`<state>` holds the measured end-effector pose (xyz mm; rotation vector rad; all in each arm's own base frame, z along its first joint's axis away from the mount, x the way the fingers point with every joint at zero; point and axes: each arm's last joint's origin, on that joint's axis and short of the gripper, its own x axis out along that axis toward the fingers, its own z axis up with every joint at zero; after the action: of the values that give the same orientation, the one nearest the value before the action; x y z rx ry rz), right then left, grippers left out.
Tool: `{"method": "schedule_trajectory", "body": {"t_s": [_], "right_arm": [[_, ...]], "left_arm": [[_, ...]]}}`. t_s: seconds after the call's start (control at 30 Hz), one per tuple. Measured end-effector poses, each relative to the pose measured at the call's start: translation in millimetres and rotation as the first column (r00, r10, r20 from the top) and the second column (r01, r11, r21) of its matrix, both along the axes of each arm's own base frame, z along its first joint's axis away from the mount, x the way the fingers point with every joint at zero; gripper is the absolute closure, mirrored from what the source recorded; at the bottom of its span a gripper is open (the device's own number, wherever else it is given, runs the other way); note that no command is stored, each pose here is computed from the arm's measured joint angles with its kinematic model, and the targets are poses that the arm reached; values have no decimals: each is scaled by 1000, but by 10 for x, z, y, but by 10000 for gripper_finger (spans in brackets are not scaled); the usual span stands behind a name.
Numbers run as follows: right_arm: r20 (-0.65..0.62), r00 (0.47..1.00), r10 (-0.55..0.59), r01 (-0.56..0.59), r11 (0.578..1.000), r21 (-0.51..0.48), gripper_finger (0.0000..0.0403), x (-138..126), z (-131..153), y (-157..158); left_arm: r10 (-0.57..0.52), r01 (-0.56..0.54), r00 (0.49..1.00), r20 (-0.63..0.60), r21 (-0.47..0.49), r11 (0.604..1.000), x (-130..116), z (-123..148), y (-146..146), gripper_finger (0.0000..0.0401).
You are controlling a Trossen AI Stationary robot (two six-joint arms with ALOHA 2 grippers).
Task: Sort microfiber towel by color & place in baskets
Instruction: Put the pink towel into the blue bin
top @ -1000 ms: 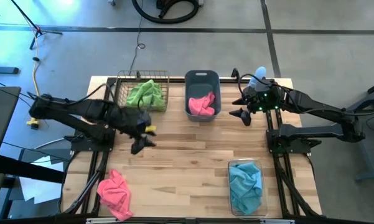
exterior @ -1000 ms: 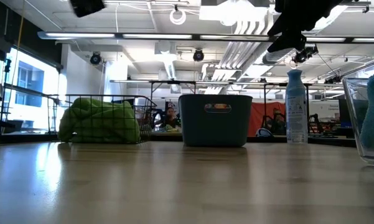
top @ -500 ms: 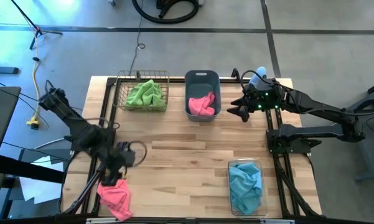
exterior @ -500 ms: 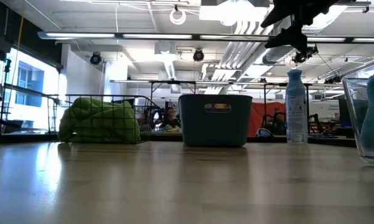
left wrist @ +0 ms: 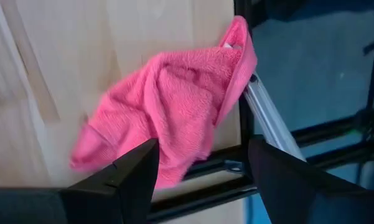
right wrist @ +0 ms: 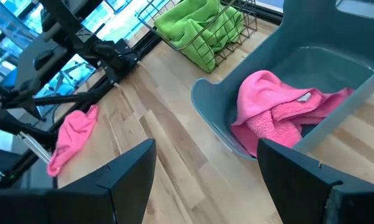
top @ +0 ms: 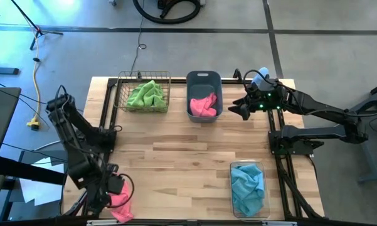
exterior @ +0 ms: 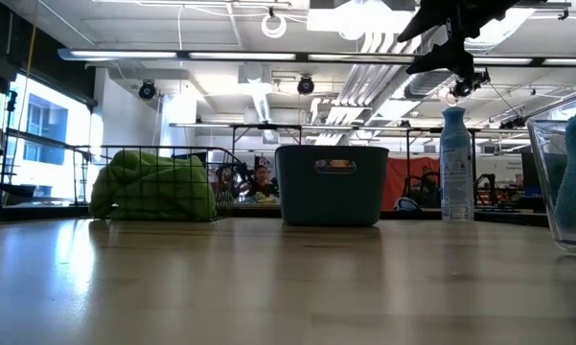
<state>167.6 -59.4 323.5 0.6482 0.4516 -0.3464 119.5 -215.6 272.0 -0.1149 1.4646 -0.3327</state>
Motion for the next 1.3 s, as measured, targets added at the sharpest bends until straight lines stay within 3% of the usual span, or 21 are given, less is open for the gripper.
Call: {"method": "schedule_trajectory", "body": {"t_s": [0.23,0.37,0.5,0.77,1.07,1.3], "right_arm": [[-18,999,28,-29,998,-51,130,-3,-6,1],[-27,998,49,-51,995,-86,130,-3,-6,1],[-48,997,64,-69,992,-104,130,-11,-20,3],[-122,989,84,-96,990,-98,130,-47,-79,18],[-138,987,87,-100,991,-91,130,-57,-92,22],[-138,987,87,-100,991,-92,130,-56,-92,22]], "left_arm": [[253,-254,967,-12,-24,967,-37,2,-63,167],[298,-298,954,-27,-15,954,-13,-50,-108,167],[281,-280,959,-38,24,960,29,-187,-210,167],[127,-118,990,-56,140,983,83,-518,-386,167],[76,-51,992,-97,232,971,21,-801,-536,167],[83,-63,994,-69,248,967,-54,-840,-572,167]]}}
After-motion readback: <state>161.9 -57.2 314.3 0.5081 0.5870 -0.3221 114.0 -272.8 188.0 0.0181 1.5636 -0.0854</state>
